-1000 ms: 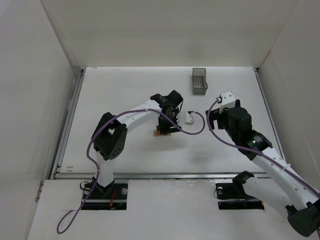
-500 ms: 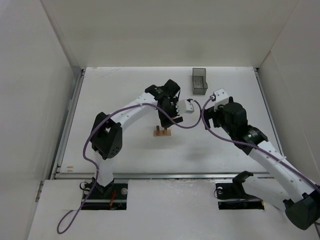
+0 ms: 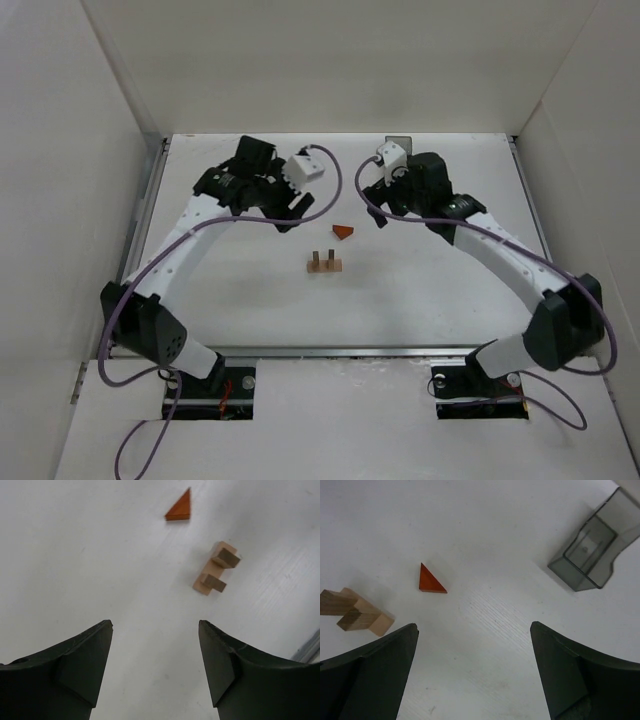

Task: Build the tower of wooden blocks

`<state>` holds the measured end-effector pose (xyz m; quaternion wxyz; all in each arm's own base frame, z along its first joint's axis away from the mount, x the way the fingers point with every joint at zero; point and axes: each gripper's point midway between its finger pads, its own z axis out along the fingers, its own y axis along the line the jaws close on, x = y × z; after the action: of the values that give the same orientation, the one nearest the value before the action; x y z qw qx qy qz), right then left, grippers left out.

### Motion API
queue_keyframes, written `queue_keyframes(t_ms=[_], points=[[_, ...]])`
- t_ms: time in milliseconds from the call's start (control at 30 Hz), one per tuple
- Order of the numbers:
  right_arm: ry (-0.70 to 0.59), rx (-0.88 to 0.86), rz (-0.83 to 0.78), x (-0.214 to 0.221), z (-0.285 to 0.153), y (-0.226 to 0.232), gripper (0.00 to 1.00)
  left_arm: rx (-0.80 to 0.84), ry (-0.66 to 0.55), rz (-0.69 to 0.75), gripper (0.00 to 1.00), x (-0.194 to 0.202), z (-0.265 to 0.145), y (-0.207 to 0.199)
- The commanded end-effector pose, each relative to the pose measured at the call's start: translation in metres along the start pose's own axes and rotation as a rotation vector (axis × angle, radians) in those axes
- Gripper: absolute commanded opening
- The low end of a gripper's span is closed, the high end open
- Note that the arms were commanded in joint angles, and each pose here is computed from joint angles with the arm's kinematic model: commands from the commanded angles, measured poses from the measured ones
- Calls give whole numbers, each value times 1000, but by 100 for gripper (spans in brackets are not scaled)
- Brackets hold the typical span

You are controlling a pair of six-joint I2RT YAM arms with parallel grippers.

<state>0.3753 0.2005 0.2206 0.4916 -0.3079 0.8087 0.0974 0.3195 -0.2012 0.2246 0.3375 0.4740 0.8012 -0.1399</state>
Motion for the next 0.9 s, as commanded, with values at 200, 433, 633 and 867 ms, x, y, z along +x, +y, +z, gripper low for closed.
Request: queue_keyframes(t_ms=[200, 433, 633, 867], points=[[157, -155, -61, 40, 76, 17, 97, -344, -134, -344, 69, 23, -37, 70], [188, -252, -53, 63, 103, 35, 96, -408, -124, -416, 69, 40, -42, 89], [230, -269, -51, 71, 122, 40, 94, -424, -122, -431, 67, 44, -46, 95], [278, -297, -85, 80, 131, 58, 94, -437, -109, -441, 67, 50, -43, 99]])
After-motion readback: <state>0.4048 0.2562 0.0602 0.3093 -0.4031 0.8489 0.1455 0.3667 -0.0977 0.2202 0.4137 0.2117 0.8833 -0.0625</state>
